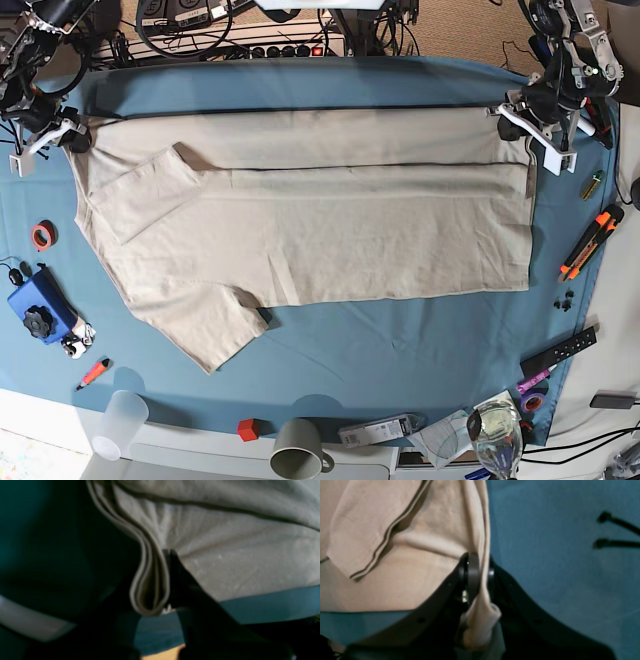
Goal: Fold the T-shirt properly
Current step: 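Drag the folded edge with both grippers away from the hem, then open both grippers and release the folded edge, then reach the right gripper to the sleeve and grasp it, then lower the left gripper to the shirt's hem corner and grasp it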
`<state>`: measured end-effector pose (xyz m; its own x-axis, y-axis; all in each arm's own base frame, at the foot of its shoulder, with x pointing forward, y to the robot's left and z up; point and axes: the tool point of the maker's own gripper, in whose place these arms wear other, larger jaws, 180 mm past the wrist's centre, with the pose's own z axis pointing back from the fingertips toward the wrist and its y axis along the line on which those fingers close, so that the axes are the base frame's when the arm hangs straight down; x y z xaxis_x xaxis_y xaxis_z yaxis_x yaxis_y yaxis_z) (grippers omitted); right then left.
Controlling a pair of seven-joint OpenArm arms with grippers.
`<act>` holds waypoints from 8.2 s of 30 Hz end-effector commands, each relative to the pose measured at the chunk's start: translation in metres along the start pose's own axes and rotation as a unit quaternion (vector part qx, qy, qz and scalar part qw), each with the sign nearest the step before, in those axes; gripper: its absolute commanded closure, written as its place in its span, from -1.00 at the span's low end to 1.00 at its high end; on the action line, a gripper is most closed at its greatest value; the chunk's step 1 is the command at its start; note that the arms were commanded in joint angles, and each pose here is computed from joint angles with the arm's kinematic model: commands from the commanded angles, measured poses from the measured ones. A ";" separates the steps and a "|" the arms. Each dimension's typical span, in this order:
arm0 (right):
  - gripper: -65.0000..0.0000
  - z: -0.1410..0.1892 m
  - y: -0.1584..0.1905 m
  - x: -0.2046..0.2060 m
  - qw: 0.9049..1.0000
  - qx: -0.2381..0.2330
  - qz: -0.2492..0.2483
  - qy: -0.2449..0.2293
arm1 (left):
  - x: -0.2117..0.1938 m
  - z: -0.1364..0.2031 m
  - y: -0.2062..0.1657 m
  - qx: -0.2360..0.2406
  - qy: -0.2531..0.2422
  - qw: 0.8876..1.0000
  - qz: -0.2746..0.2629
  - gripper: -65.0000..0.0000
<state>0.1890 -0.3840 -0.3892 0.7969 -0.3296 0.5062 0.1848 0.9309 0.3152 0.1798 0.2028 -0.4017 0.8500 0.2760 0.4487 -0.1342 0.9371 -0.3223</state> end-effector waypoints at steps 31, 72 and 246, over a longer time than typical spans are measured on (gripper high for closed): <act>0.46 0.058 -0.015 0.000 0.995 -0.074 0.067 0.018 | -0.010 0.023 0.018 0.036 0.018 0.999 -0.008 0.35; 0.46 0.112 0.022 0.184 0.956 -0.042 0.129 -0.260 | 0.028 0.094 -0.033 0.041 -0.111 0.985 -0.127 0.35; 0.31 -0.143 0.115 0.162 0.992 0.003 0.126 -0.017 | 0.160 -0.105 -0.010 -0.005 0.036 0.996 -0.083 0.30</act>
<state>0.4196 -0.3053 -0.3922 0.7930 -0.1029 0.6005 -0.0162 0.9817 0.1895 0.3831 0.2245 -0.4050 0.8550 0.1194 0.5046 0.0060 0.9708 -0.2398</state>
